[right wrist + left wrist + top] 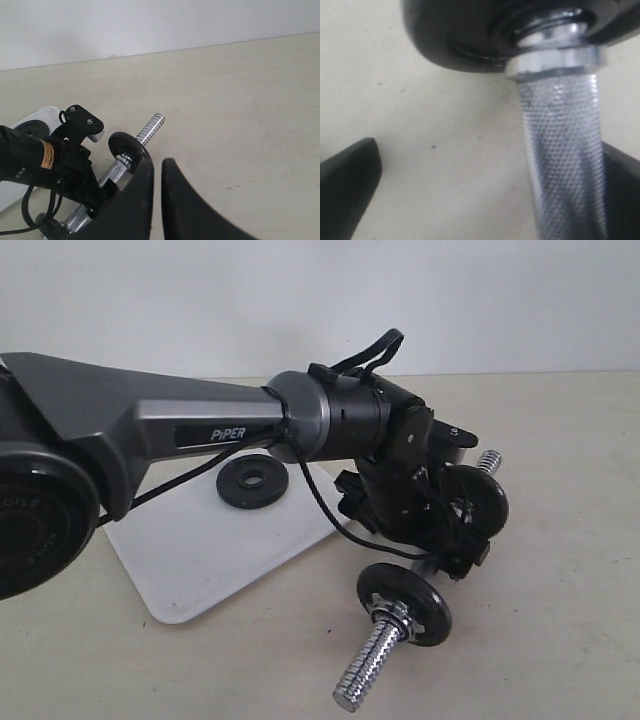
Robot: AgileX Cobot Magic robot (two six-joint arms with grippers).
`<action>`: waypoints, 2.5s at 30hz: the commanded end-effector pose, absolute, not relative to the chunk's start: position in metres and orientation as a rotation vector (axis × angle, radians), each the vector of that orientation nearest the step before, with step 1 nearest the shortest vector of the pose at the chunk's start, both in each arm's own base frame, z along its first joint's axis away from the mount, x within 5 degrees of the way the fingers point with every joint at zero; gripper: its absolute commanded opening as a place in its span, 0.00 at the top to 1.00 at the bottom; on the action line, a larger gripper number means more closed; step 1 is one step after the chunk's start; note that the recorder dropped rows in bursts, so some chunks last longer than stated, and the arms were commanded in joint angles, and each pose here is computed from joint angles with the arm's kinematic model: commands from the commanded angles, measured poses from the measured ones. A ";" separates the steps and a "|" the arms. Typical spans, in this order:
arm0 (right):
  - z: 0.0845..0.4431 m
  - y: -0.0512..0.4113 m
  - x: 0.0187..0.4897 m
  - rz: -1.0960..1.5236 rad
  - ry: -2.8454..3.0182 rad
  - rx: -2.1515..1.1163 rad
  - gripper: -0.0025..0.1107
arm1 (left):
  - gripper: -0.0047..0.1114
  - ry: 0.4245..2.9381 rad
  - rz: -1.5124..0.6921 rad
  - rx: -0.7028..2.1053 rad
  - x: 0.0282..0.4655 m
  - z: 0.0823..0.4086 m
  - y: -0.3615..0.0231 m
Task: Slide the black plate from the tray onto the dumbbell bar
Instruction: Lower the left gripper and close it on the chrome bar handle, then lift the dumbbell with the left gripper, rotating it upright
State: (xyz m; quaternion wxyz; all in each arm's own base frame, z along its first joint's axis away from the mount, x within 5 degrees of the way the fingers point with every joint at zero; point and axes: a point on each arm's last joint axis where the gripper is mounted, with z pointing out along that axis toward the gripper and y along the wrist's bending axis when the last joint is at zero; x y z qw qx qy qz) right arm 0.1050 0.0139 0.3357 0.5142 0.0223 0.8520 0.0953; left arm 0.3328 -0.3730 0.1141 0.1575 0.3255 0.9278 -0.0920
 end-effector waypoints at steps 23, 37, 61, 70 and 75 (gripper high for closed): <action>0.334 0.014 0.105 0.207 2.054 0.028 0.94 | 0.21 2.537 -0.293 0.938 0.340 0.141 -0.391; 0.334 0.014 0.105 0.207 2.052 0.028 0.94 | 0.21 2.548 -0.171 0.979 0.343 0.132 -0.385; 0.332 0.014 0.104 0.210 2.071 0.027 0.94 | 0.27 2.529 -0.142 1.011 0.345 0.120 -0.386; 0.332 0.014 0.104 0.210 2.071 0.027 0.94 | 0.27 2.545 -0.131 1.015 0.345 0.114 -0.385; 0.331 0.014 0.104 0.210 2.084 0.026 0.94 | 0.27 2.573 -0.105 1.028 0.344 0.104 -0.384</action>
